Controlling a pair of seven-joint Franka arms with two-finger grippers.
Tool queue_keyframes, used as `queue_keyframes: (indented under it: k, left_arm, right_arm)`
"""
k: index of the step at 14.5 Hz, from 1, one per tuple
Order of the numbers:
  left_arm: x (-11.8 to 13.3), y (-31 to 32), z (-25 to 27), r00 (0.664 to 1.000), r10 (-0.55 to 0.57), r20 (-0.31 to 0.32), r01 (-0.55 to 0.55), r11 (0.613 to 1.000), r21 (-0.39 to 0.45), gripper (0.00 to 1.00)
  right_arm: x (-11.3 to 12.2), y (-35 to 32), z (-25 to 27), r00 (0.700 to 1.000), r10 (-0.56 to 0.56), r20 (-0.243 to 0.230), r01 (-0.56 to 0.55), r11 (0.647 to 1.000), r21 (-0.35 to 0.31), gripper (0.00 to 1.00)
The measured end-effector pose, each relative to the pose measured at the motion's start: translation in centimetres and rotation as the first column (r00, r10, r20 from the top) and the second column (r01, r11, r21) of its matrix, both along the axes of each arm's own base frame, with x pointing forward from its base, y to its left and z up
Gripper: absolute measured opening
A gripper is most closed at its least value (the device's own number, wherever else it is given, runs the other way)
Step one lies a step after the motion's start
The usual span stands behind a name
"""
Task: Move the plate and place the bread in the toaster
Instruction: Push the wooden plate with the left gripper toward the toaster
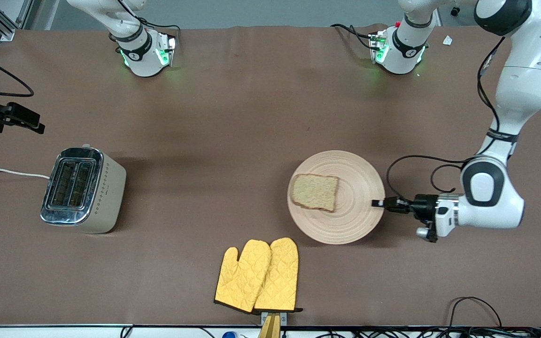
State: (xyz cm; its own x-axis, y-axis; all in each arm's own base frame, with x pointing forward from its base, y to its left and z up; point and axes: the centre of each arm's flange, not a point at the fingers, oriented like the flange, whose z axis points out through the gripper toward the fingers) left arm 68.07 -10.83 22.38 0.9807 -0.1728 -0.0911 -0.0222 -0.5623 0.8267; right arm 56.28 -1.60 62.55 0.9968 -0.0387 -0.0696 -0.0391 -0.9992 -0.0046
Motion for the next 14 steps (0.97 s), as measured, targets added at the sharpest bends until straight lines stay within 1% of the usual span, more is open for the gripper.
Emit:
queue_keyframes:
  k: [2, 4, 6, 9, 11, 14]
  left_arm:
    - [0.1, -5.4, 0.7, 0.999, 0.049, 0.002, -0.049, 0.999, -0.009, 0.13]
    - [-0.7, -11.5, 0.6, 0.996, 0.088, -0.002, -0.088, 0.996, -0.013, 0.13]
    - [-2.5, -18.2, -0.8, 0.994, 0.108, -0.001, -0.108, 0.994, -0.016, 0.13]
    - [-5.7, -26.6, -3.9, 0.996, 0.086, 0.007, -0.086, 0.996, -0.006, 0.13]
    - [-7.1, -30.1, -5.7, 0.998, 0.066, 0.01, -0.066, 0.998, -0.005, 0.13]
    - [-7.9, -32.5, -7.9, 0.999, 0.052, 0.005, -0.052, 0.999, -0.012, 0.13]
  right_arm:
    - [0.0, 0.4, 0.1, 1.0, 0.008, 0.003, -0.008, 1.0, 0.0, 1.0]
    - [0.1, 1.0, 0.1, 1.0, 0.017, 0.008, -0.017, 1.0, 0.0, 1.0]
    - [0.1, 1.4, 0.2, 1.0, 0.025, 0.011, -0.025, 1.0, 0.0, 1.0]
    - [0.1, 1.7, 0.2, 0.999, 0.031, 0.009, -0.031, 1.0, 0.0, 1.0]
    - [0.0, 1.7, 0.1, 1.0, 0.029, 0.003, -0.029, 1.0, 0.0, 1.0]
    - [0.0, 1.6, 0.1, 1.0, 0.028, 0.002, -0.028, 1.0, 0.001, 1.0]
